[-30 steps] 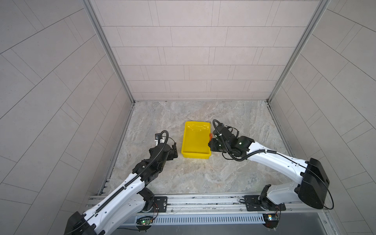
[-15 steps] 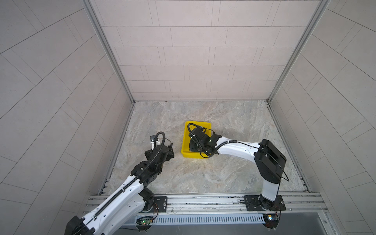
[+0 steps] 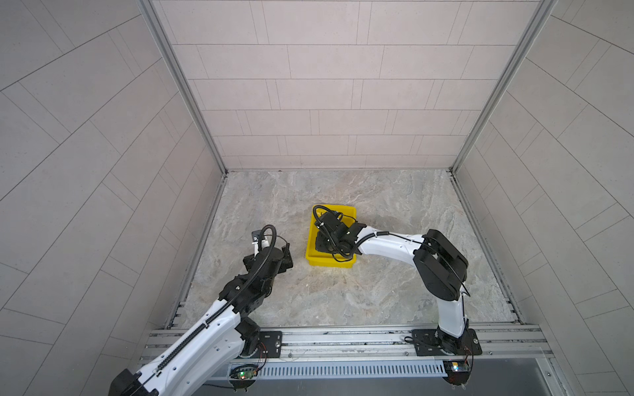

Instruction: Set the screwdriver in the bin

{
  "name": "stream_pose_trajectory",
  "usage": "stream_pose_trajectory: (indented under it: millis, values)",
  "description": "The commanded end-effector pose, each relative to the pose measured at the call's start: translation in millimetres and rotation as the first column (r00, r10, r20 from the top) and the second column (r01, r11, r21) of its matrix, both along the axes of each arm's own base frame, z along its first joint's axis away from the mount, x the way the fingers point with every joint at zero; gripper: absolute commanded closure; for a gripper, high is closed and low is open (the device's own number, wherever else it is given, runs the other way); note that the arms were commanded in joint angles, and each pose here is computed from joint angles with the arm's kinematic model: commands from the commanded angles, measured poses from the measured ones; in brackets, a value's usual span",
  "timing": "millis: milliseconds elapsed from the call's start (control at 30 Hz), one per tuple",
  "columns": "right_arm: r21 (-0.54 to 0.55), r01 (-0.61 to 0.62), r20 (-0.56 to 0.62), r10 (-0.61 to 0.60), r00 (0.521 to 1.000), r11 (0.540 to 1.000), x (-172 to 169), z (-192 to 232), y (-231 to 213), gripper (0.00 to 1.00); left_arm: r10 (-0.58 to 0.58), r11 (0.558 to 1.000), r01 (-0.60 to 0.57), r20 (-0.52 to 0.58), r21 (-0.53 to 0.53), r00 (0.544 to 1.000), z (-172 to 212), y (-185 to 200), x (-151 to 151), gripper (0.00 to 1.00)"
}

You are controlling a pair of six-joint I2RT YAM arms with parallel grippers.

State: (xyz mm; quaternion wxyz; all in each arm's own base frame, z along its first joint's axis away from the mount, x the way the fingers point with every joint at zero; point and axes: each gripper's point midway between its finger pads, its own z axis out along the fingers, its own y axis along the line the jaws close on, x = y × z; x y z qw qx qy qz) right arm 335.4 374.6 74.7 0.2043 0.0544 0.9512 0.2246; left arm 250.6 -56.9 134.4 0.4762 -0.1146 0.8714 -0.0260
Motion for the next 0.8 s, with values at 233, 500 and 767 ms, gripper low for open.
stream_pose_trajectory:
  millis: [233,500,767]
  values:
    - [0.027,0.001,0.013,-0.001,1.000,1.000,-4,27,-5,0.60,0.010,1.000,-0.010,0.009,-0.005,1.000,-1,1,1,0.00]
    - [-0.008,-0.008,0.136,0.009,0.991,1.000,-8,86,-58,0.60,0.004,1.000,-0.004,0.004,-0.010,1.000,-2,1,-1,0.00]
    - [-0.344,0.292,0.430,-0.127,0.894,0.893,3,133,-243,0.36,-0.001,1.000,0.001,0.007,-0.020,1.000,-2,0,-2,0.00]
